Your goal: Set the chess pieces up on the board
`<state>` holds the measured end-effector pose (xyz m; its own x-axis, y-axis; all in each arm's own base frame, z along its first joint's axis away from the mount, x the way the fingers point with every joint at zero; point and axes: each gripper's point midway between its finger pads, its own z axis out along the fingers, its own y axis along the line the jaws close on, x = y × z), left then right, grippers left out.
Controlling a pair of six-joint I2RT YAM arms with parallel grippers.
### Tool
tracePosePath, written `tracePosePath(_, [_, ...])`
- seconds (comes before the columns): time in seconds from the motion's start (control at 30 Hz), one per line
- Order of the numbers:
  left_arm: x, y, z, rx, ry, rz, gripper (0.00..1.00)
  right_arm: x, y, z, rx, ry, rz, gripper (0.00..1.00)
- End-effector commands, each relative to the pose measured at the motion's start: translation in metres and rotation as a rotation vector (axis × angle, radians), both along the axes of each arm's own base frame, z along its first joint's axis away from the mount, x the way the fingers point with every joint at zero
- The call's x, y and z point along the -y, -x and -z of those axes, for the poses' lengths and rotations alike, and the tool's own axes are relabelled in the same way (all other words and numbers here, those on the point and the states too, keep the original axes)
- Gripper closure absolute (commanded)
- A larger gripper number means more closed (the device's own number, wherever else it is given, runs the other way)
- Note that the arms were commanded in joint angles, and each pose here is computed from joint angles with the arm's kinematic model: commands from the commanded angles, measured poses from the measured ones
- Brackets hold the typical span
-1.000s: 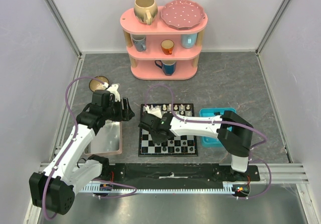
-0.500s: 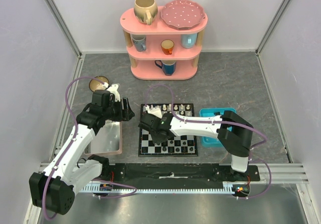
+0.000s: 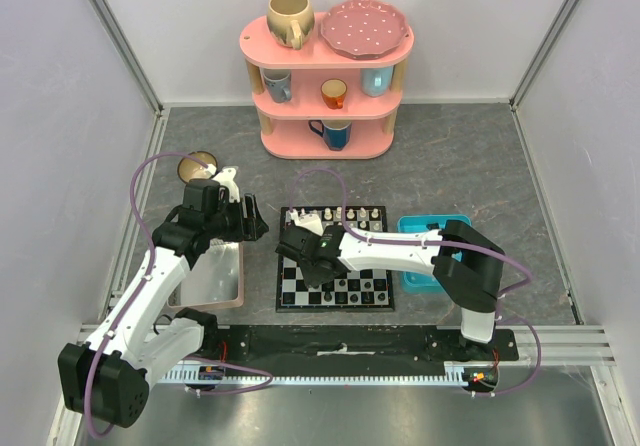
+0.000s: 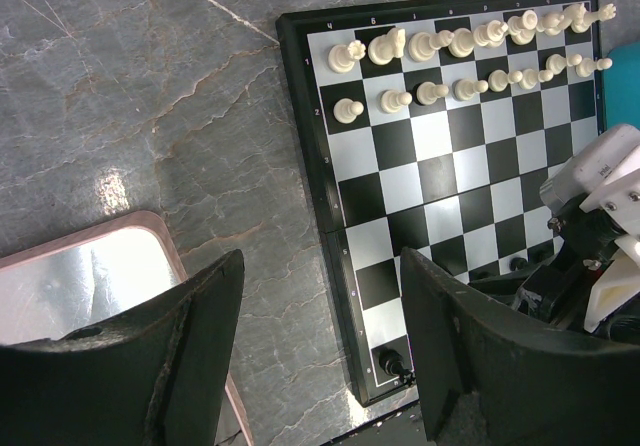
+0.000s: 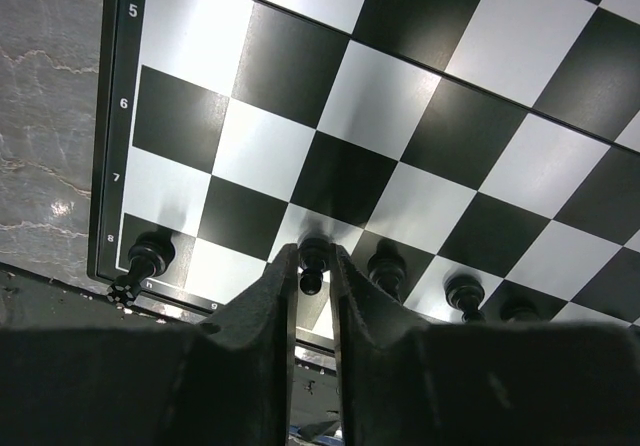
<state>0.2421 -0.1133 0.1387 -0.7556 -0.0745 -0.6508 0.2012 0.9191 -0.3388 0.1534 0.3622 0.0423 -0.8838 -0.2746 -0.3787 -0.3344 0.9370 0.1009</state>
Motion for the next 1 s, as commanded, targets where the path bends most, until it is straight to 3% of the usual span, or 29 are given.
tracePosePath(0.0, [0.004,-0.005,-0.008,0.038,0.013,0.027,0.29,-0.007,-0.007,-0.002,0.035,-0.018,0.025,0.72])
tracePosePath(0.97, [0.004,-0.005,-0.008,0.038,0.012,0.026,0.29,-0.018,-0.004,-0.006,0.015,-0.063,0.011,0.68])
